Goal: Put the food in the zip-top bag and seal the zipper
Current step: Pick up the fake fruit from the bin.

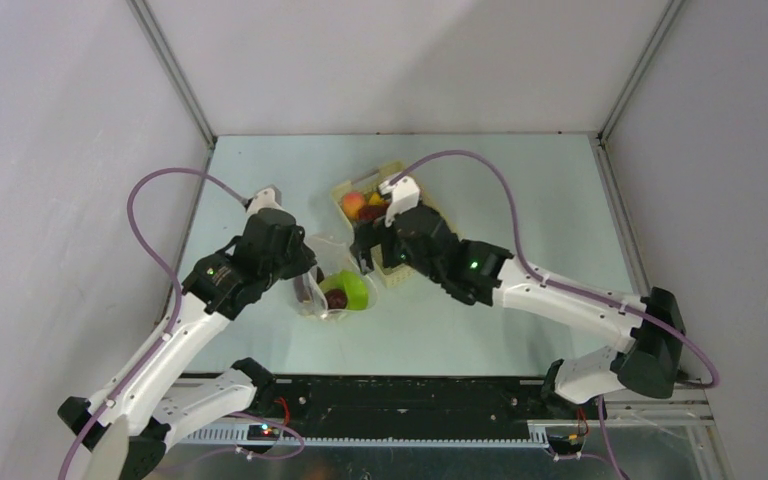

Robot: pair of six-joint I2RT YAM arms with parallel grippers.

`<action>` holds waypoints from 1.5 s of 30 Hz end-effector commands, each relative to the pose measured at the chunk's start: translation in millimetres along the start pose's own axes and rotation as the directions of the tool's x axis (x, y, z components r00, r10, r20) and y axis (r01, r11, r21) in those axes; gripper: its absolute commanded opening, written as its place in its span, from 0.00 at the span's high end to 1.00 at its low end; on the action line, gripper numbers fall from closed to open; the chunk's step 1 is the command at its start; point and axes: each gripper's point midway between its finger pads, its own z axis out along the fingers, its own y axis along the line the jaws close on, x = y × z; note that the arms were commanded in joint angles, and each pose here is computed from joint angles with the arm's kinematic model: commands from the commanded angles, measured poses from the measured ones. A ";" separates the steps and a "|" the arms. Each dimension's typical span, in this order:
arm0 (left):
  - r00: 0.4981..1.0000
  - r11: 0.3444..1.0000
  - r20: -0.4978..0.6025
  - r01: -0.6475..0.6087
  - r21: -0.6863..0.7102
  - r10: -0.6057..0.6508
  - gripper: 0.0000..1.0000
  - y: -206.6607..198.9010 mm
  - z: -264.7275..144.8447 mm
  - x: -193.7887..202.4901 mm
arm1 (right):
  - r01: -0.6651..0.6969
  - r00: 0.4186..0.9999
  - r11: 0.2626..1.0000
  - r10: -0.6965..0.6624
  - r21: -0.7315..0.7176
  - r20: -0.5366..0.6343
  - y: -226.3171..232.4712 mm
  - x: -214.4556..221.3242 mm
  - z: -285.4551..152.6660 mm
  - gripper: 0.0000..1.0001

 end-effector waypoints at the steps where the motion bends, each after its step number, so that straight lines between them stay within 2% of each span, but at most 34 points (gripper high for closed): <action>1: 0.996 0.995 0.094 0.020 -0.102 -0.010 1.00 19.6 -12.0 -20.1 | -0.085 0.996 0.996 0.084 0.026 0.036 -39.0 -19.9 -3.9 0.01; 8: 0.992 0.987 0.130 0.016 -0.162 0.005 1.00 28.9 -17.3 -31.0 | -0.220 0.975 0.970 0.221 0.101 0.002 -92.3 -9.7 30.8 0.01; 12: 0.990 0.983 0.139 0.010 -0.182 0.015 1.00 31.0 -17.8 -35.7 | -0.383 0.923 0.907 0.383 0.175 0.036 -118.9 -2.5 55.7 0.00; 16: 0.990 0.982 0.139 0.002 -0.187 0.024 1.00 30.6 -16.9 -37.5 | -0.460 0.886 0.865 0.461 0.200 0.043 -123.1 5.3 84.0 0.01; 19: 0.990 0.982 0.136 -0.006 -0.188 0.032 1.00 30.6 -16.8 -37.7 | -0.484 0.870 0.844 0.492 0.228 0.026 -122.7 18.1 106.5 0.01; 29: 0.991 0.985 0.131 -0.014 -0.172 0.037 1.00 30.9 -16.9 -34.4 | -0.555 0.819 0.753 0.570 0.355 0.072 -142.6 43.9 154.7 0.01; 37: 0.992 0.986 0.117 -0.024 -0.165 0.044 1.00 30.0 -14.2 -30.7 | -0.519 0.829 0.724 0.556 0.455 0.062 -144.8 56.1 174.9 0.01; 45: 0.992 0.987 0.118 -0.024 -0.160 0.043 1.00 31.2 -15.4 -29.3 | -0.537 0.807 0.692 0.588 0.483 0.053 -148.5 76.9 190.0 0.01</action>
